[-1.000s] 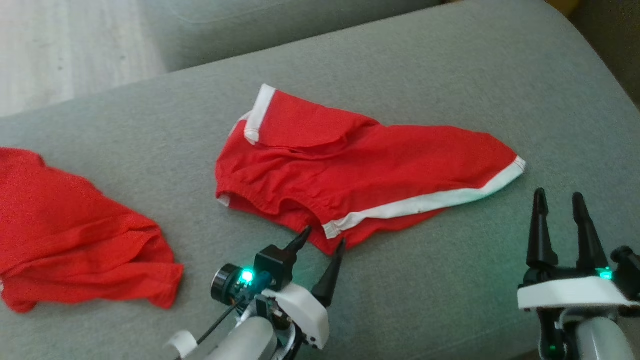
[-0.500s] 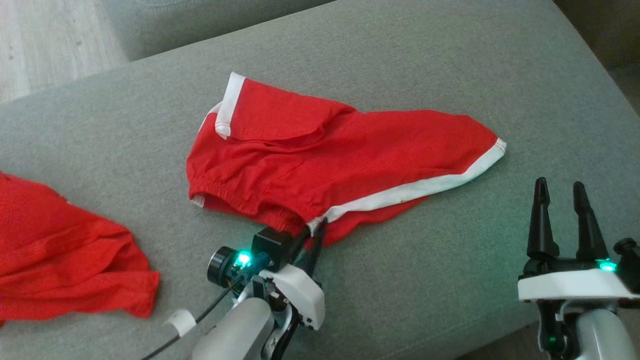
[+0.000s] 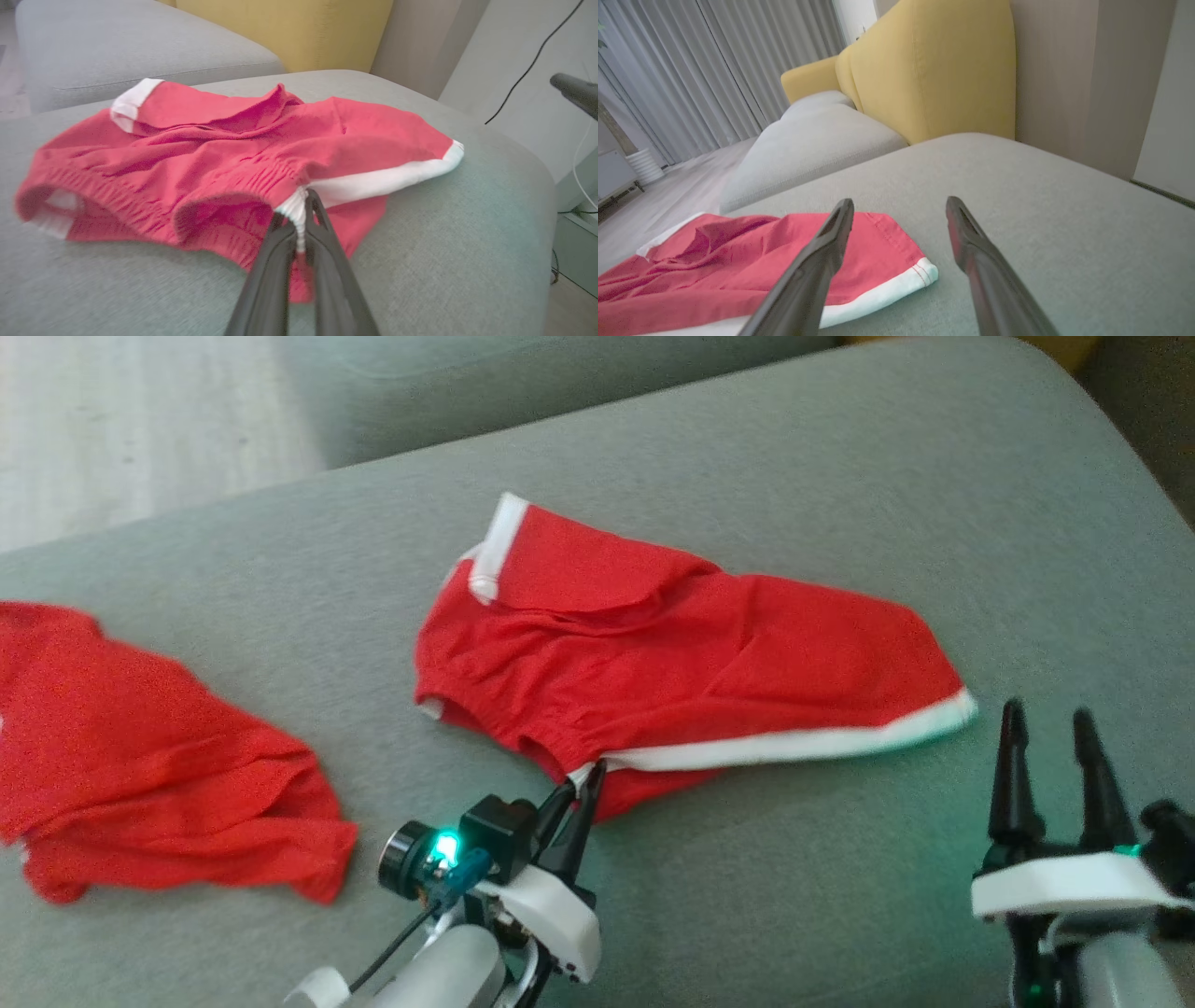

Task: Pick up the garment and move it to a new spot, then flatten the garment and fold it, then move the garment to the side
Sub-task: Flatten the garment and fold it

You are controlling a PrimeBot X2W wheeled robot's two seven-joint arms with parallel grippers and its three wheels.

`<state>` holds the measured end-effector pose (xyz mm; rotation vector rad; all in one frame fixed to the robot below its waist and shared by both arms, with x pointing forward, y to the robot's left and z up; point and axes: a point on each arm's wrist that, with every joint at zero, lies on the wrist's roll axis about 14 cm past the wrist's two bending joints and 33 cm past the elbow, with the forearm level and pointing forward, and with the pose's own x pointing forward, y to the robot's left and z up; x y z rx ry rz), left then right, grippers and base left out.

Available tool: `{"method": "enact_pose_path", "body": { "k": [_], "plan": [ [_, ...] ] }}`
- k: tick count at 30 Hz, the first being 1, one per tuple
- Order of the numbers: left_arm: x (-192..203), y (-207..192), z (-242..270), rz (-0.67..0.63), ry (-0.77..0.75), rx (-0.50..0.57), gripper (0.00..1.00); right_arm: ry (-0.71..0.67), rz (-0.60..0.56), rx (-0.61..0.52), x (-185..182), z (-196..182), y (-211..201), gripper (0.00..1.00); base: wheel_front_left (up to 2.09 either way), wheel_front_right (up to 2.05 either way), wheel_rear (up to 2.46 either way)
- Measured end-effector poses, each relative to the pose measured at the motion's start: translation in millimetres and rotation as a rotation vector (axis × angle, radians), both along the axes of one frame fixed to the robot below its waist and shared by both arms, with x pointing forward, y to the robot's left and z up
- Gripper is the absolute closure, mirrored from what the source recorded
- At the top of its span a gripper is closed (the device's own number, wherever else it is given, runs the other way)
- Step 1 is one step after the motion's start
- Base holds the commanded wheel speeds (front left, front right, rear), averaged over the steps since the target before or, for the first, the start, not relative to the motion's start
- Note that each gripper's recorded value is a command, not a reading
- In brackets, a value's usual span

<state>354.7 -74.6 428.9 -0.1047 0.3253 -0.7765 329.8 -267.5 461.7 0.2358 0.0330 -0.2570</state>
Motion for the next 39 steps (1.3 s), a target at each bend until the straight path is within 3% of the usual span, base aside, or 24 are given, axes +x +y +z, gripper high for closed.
{"method": "enact_pose_path", "body": {
  "k": [9, 15, 20, 39],
  "plan": [
    [7, 34, 17, 0.107, -0.054, 0.013, 1.00, 0.279, 0.087, 0.033, -6, -76, 26, 0.00, 0.00, 0.00, 0.00],
    [6, 39, 18, 0.119, -0.050, 0.017, 1.00, 0.320, 0.132, 0.033, 18, -85, 38, 0.00, 0.00, 0.00, 0.00],
    [7, 40, 16, 0.126, -0.042, 0.017, 1.00, 0.405, 0.162, 0.016, 16, -104, 43, 0.00, 0.00, 0.00, 0.00],
    [-4, 35, 17, 0.101, -0.050, 0.031, 1.00, 0.397, 0.178, 0.004, 5, -101, 47, 0.00, 0.00, 0.00, 0.00]
  ]
}}
